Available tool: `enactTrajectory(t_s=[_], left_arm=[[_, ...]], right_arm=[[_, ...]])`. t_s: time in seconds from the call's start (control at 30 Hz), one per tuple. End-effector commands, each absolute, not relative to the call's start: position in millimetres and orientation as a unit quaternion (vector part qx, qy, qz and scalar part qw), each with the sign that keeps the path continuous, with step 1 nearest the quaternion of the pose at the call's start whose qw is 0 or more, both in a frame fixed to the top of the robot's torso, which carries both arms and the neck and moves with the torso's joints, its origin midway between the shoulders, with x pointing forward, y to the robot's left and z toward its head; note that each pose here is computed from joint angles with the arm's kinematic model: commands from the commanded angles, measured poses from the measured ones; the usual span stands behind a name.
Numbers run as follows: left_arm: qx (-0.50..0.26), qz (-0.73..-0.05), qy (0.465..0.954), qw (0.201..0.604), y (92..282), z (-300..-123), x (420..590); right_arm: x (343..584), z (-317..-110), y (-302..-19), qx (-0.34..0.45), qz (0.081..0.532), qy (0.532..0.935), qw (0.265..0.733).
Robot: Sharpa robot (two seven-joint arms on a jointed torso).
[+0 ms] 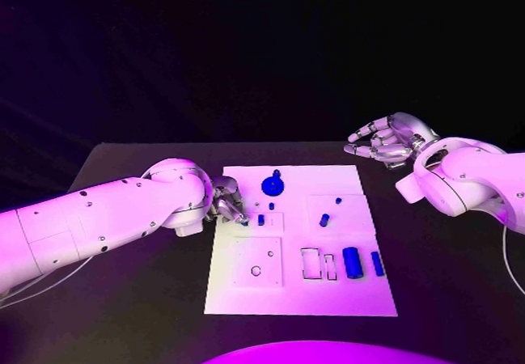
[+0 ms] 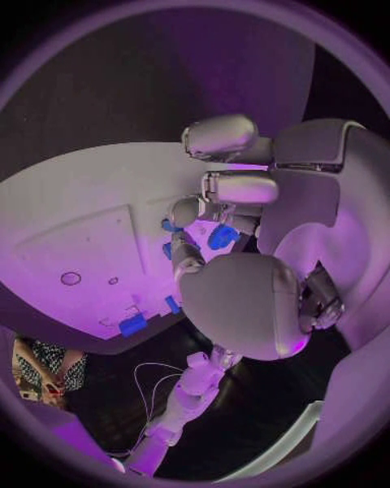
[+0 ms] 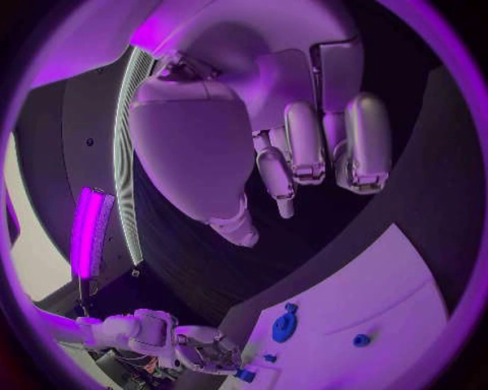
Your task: Assemble the parts on the task board
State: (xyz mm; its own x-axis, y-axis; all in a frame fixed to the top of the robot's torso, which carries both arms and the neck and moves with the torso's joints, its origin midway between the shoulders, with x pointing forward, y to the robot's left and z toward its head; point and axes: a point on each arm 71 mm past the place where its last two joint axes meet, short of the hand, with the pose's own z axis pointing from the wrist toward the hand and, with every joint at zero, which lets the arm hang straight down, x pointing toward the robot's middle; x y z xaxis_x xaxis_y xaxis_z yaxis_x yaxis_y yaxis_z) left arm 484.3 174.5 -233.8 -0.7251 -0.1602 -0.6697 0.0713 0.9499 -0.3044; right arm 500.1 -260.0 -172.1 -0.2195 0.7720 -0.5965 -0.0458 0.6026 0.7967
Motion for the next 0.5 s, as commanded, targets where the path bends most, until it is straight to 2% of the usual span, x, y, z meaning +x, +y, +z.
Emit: enactTrajectory(t_s=[0.03, 0.5], left_arm=[[-0.014, -0.155, 0.919, 0.362, 172.0, -235.2, 482.5], [-0.016, -0.155, 0.919, 0.361, 169.4, -236.7, 484.3]], right_arm=[[499.4, -172.0, -258.3, 0.252, 0.365, 0.695, 0.565], [499.3, -172.1, -258.3, 0.252, 0.365, 0.696, 0.565]])
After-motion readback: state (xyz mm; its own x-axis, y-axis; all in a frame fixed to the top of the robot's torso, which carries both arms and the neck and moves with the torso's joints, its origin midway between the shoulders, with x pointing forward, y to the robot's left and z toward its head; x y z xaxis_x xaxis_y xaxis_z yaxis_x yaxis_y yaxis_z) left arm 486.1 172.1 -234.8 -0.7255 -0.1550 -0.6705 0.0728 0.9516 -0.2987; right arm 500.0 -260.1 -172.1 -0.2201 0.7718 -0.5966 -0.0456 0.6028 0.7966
